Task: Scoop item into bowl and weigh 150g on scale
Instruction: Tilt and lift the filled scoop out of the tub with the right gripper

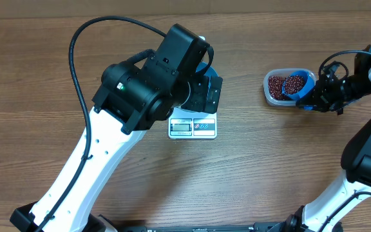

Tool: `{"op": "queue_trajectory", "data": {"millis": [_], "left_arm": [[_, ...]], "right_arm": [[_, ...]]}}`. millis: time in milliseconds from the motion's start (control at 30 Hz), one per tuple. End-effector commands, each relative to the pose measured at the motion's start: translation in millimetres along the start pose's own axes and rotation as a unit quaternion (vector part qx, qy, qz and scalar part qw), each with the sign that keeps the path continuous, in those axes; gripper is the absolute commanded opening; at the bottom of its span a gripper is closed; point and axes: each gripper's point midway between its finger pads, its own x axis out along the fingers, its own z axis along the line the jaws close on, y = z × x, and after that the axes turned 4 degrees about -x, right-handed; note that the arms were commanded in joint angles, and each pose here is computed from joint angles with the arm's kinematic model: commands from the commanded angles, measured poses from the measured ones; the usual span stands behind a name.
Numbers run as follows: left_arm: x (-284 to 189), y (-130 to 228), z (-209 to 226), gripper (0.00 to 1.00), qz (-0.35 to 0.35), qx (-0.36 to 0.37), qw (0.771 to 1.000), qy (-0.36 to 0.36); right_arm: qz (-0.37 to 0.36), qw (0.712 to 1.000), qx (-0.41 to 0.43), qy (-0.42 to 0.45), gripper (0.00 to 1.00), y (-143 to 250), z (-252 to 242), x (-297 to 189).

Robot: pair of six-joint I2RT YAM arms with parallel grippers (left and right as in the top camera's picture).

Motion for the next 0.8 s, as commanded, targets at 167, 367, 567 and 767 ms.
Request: {"op": "queue_trajectory", "data": {"millis": [167, 367, 567, 767], "left_arm": [[-0.4, -5.5, 1.5, 0.99, -0.008, 0.008, 1.0, -0.004], [-0.4, -5.6, 1.4, 1.0, -0.008, 0.007, 1.0, -0.004], [-0.5, -5.7, 1.3, 0.99, -0.009, 0.007, 1.0, -0.004], [-0.5, -5.7, 1.3, 1.0, -0.009, 0.007, 1.0, -0.004]], "right_arm": [[-0.012, 0.996, -0.043, -0.074, 0.04, 6.6, 19.0, -10.2], [-0.024, 0.99, -0.072, -0.116, 0.04, 7.1, 29.4, -16.6], [-0.036, 0.986, -0.101, -0.128, 0.04, 4.5, 33.5, -18.0], [-0.054, 0.982, -0.121, -0.134, 0.04, -3.4, 35.7, -19.1]]}}
